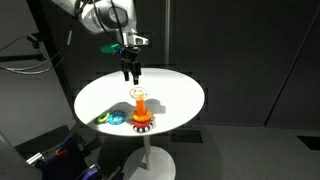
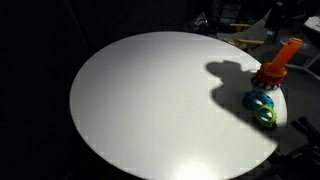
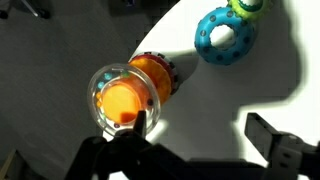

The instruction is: Put the transparent circular object on the orange object

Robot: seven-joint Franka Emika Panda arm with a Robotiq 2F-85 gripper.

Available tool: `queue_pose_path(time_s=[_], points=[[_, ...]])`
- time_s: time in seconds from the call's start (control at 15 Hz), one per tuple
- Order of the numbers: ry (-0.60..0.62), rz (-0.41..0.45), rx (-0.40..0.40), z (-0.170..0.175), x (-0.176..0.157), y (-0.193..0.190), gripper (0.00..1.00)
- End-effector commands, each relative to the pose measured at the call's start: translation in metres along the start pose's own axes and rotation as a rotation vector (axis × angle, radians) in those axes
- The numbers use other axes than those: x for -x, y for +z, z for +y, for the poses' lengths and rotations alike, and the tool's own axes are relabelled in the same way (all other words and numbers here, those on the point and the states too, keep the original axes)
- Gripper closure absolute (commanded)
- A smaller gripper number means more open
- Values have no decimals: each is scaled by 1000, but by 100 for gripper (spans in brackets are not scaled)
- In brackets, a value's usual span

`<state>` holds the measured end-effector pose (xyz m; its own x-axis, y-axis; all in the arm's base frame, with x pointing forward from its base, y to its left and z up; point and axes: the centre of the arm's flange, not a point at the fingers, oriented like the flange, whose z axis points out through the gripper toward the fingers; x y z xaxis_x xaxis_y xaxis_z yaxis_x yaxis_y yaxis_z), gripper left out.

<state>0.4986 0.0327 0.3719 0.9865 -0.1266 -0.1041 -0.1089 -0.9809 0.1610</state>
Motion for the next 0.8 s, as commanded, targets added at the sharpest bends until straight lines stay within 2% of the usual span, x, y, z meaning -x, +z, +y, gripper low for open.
queue_pose_path(time_s=[0.0,0.73], points=[[30,-5,17,1,14,-5,0],[50,-30,53,5,22,20,0]])
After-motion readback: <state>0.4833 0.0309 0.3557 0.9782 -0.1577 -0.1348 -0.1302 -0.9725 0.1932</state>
